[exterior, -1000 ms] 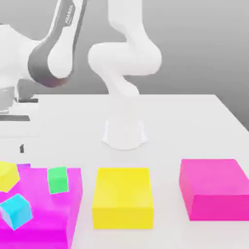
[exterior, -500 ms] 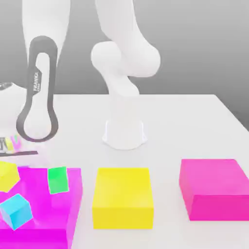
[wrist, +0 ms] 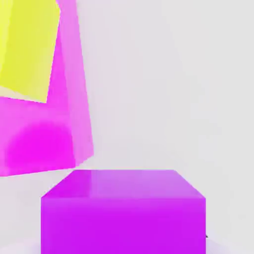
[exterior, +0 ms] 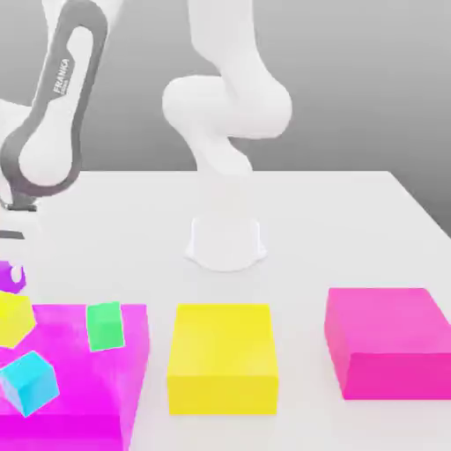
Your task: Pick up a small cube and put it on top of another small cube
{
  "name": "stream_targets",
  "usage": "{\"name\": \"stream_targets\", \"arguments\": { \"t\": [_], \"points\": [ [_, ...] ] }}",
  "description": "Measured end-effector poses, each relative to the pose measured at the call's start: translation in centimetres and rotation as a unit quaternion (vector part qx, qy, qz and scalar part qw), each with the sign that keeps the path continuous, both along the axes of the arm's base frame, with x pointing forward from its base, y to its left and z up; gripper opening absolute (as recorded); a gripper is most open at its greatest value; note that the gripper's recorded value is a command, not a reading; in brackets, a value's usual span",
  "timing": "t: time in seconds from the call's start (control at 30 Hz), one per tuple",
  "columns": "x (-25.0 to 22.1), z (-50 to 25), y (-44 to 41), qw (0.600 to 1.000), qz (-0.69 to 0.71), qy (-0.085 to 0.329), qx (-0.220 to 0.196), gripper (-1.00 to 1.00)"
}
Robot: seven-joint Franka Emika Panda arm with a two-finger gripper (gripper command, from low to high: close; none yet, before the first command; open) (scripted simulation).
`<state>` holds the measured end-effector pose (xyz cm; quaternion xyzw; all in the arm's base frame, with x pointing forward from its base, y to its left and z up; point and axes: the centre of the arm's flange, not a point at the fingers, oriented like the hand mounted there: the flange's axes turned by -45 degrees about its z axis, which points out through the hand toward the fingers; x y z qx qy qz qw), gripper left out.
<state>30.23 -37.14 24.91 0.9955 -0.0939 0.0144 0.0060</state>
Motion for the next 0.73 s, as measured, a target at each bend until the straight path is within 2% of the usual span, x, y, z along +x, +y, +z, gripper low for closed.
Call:
{"name": "stream_targets", "arguments": {
  "t": [0.2,0.4,0.47,0.57,0.6,0.73],
  "points": [
    [7.7,5.0,1.5,0.998,-0.056,-0.006,0.004,-1.00],
    [15.9,9.1,8.4,0.999,-0.034,0.001,0.008,-1.00],
    [17.9,8.6,12.4,1.000,0.018,0.009,0.009,-1.00],
    [18.3,4.4,13.3,0.999,0.032,0.012,0.009,-1.00],
    [18.3,3.2,13.3,0.999,0.032,0.013,0.009,1.00],
    [18.3,3.2,13.3,0.999,0.032,0.013,0.009,1.00]
  ]
}}
